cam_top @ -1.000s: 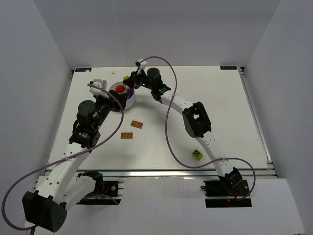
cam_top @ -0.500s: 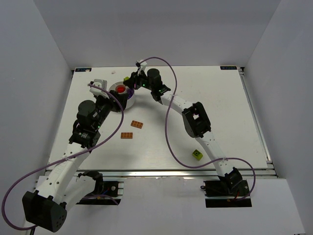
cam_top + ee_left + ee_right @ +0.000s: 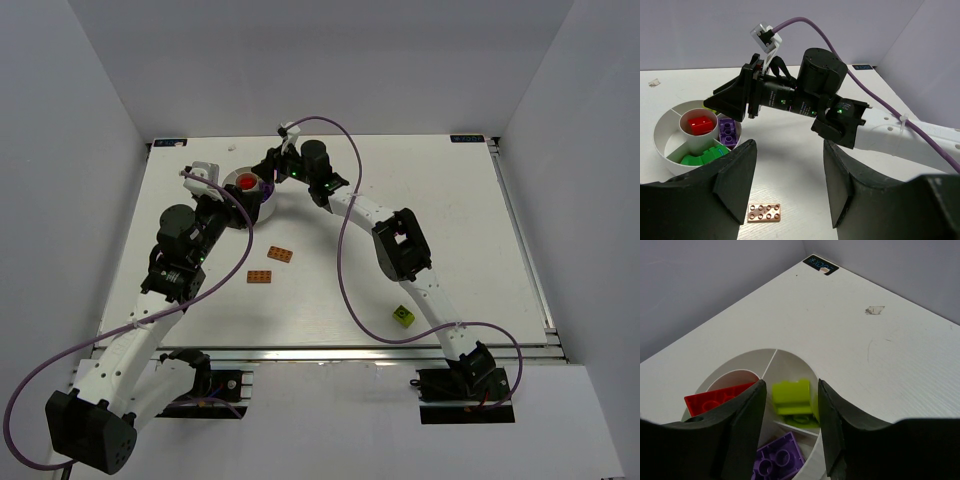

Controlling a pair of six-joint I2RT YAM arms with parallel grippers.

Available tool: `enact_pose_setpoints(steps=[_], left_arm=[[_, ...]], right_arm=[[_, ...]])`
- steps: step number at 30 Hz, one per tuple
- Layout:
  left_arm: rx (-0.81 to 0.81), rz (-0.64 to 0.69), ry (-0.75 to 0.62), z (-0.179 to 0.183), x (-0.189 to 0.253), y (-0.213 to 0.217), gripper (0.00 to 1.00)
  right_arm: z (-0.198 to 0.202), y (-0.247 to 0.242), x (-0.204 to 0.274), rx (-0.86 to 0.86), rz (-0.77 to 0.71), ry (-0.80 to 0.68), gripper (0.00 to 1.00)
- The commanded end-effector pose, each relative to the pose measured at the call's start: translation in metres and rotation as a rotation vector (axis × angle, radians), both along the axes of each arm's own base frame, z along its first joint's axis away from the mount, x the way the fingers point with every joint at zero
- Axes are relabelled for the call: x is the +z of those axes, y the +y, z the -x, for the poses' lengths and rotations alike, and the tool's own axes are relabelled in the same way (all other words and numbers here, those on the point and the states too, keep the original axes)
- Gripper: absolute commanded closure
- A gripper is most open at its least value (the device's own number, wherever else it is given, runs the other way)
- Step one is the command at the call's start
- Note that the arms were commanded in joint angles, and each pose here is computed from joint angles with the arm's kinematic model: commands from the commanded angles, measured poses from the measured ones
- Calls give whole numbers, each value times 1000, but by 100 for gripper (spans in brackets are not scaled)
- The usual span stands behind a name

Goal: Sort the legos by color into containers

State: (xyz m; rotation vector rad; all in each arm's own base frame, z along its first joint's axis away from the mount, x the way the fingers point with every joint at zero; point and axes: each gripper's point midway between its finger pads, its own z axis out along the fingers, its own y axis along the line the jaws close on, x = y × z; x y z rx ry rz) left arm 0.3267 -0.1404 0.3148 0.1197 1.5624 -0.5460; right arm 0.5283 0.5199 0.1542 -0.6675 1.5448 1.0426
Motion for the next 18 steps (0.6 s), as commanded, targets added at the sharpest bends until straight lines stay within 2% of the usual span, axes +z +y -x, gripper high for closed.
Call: enact_pose_setpoints(steps=[1, 10, 15, 17, 18], left_arm=[[-8, 11, -14, 1, 5, 0, 35], [-8, 10, -11, 1, 4, 0, 35], [1, 4, -13, 0, 3, 1, 37], [0, 6, -19, 0, 3, 1, 42], [-5, 4, -18, 0, 2, 1, 57]], right_arm=[[0, 4, 23, 3, -44, -47, 47], [-2, -1, 32, 1, -45, -60, 43], [-8, -25, 68, 4, -9, -114, 38], [-3, -46, 80, 57, 77, -178, 34], [2, -54, 84, 92, 111, -194, 32]])
